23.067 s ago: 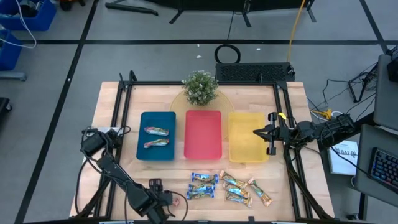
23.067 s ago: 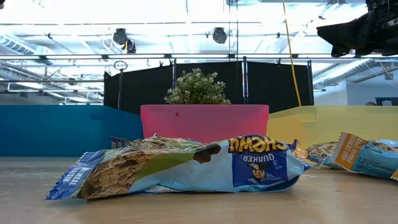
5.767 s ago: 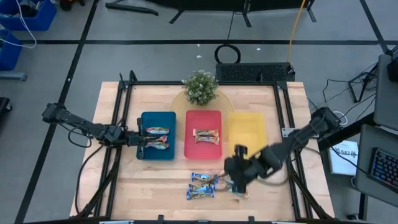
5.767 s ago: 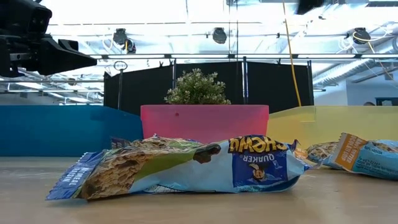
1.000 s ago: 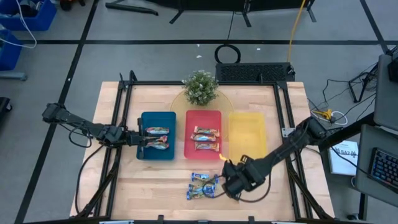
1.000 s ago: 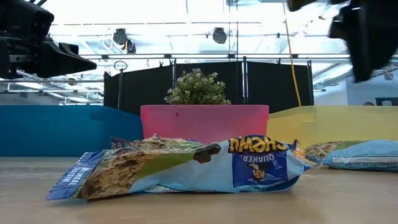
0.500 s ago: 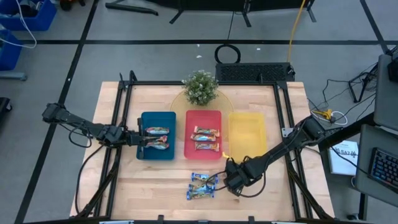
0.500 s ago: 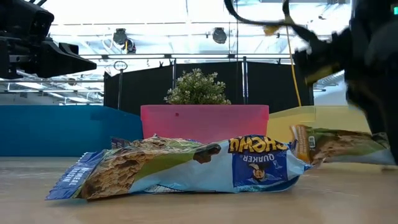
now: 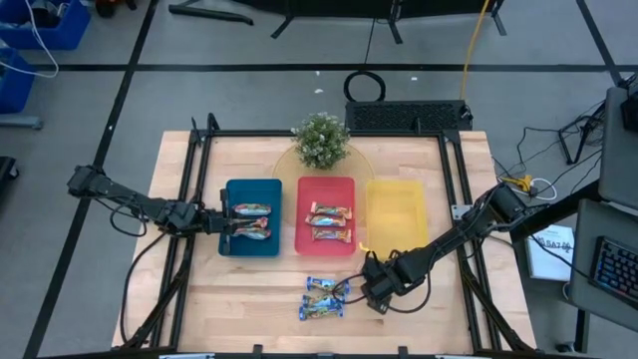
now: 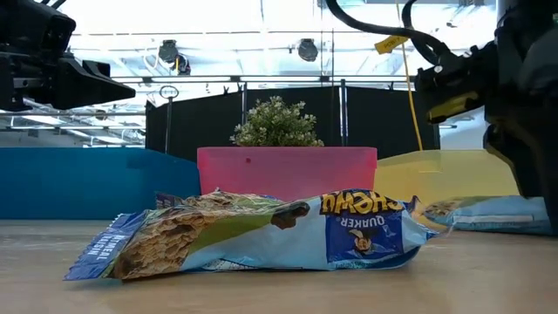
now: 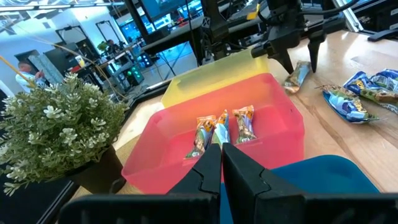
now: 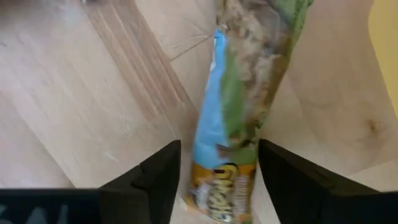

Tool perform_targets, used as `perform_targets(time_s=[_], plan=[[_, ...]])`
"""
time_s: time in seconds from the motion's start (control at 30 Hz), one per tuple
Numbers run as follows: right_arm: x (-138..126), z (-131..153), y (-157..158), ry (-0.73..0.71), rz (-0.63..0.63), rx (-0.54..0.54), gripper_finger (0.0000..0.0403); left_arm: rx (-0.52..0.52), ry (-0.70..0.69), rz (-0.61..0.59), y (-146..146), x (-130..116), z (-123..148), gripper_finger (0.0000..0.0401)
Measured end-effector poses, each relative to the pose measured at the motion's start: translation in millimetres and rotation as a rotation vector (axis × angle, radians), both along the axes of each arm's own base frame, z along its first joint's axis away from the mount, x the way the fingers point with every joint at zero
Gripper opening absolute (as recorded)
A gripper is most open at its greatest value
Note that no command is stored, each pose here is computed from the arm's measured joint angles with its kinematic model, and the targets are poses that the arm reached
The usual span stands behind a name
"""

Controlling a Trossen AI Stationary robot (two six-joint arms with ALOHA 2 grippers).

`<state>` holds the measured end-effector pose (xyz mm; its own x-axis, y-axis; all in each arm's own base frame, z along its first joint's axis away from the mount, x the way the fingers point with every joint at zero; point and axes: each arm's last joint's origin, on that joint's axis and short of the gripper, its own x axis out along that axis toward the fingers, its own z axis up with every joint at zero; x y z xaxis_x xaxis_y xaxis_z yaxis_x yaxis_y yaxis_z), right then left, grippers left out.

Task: Pick and place Granola Bars by type
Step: Put the yellow granola bar into the red bin

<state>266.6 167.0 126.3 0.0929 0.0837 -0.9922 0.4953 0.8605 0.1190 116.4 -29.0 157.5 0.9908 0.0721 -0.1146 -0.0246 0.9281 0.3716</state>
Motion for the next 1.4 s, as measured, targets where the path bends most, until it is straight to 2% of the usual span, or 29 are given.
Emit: perform_targets(time_s=[0.23,0.33,0.43,0.57,0.8,0.9,1.0,1.2,1.3,1.4], plan=[[1,3,1,-0.012,-0.032,0.030,0.0100,0.000,0.000,0.000,0,0,0,0.0024],[2,12,2,-0.059,-0.028,0.076,0.0057,0.000,0.000,0.000,0,0,0,0.0024],[4,24,2,-0.143,-0.027,0.089,0.0035,0.000,0.000,0.000,0,0,0,0.0024],[8,45,3,-0.276,-0.013,0.120,0.0034,0.000,0.000,0.000,0,0,0,0.0024],[9,69,-3,-0.389,0.020,0.137,0.0032,0.000,0.000,0.000,0,0,0,0.0024],[20,82,-10,-0.441,0.064,0.123,0.0026,0.002,-0.001,0.000,0,0,0,0.0024],[39,109,-23,-0.535,0.105,0.104,0.0027,0.004,-0.001,0.000,0,0,0,0.0024],[72,148,-71,-0.695,0.205,-0.058,0.0027,0.003,-0.003,0.000,0,0,0,0.0024],[77,147,-99,-0.669,0.230,-0.132,0.0026,0.003,-0.002,0.000,0,0,0,0.0024],[84,133,-124,-0.595,0.216,-0.177,0.0026,0.003,-0.002,0.000,0,0,0,0.0024]])
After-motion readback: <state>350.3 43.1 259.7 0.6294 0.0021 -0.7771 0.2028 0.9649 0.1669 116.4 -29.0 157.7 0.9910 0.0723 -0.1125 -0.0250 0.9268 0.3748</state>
